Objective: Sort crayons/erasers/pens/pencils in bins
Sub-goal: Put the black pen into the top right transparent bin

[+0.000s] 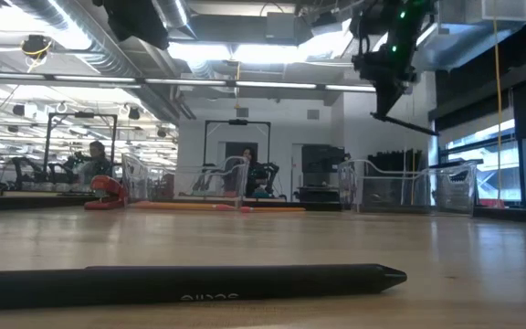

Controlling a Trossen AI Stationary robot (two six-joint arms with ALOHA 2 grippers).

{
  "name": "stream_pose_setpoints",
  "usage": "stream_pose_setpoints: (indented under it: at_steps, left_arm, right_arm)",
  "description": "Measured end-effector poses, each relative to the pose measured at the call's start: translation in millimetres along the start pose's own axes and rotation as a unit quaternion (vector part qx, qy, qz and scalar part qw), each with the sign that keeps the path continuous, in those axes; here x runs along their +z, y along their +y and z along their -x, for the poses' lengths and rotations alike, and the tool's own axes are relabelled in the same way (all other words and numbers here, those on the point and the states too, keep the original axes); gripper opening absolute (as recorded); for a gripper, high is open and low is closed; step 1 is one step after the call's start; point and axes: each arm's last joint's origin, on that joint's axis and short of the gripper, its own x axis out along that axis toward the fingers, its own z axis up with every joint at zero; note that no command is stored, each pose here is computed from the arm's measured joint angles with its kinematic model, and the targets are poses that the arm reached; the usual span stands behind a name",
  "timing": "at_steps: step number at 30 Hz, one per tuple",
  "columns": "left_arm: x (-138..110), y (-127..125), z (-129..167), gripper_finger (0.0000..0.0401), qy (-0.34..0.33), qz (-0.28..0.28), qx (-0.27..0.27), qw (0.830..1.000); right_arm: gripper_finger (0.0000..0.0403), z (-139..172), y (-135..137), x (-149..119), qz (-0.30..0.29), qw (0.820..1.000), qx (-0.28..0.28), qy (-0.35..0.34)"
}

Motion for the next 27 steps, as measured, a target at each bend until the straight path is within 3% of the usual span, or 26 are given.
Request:
stream_pose_setpoints:
  at_steps: [11, 15, 27]
  left_arm:
    - [2.3, 5.8, -2.1, 0.008, -0.001, 0.011, 0.01, 1.0]
    - [2.9, 7.3, -2.5, 0.008, -0.001, 0.014, 0.013, 1.0]
    - [2.9, 7.3, -2.5, 0.008, -0.001, 0.014, 0.012, 1.0]
  right_arm:
    - [0.0039, -79.1, -19.5, 19.7, 0.088, 0.994, -0.015, 0.059]
    - [0.0039, -104.1, -13.6, 20.2, 0.129, 0.988, 0.021, 0.086]
    - [0.0039, -137.4, -5.3, 18.3, 0.157, 0.978, 0.042, 0.127]
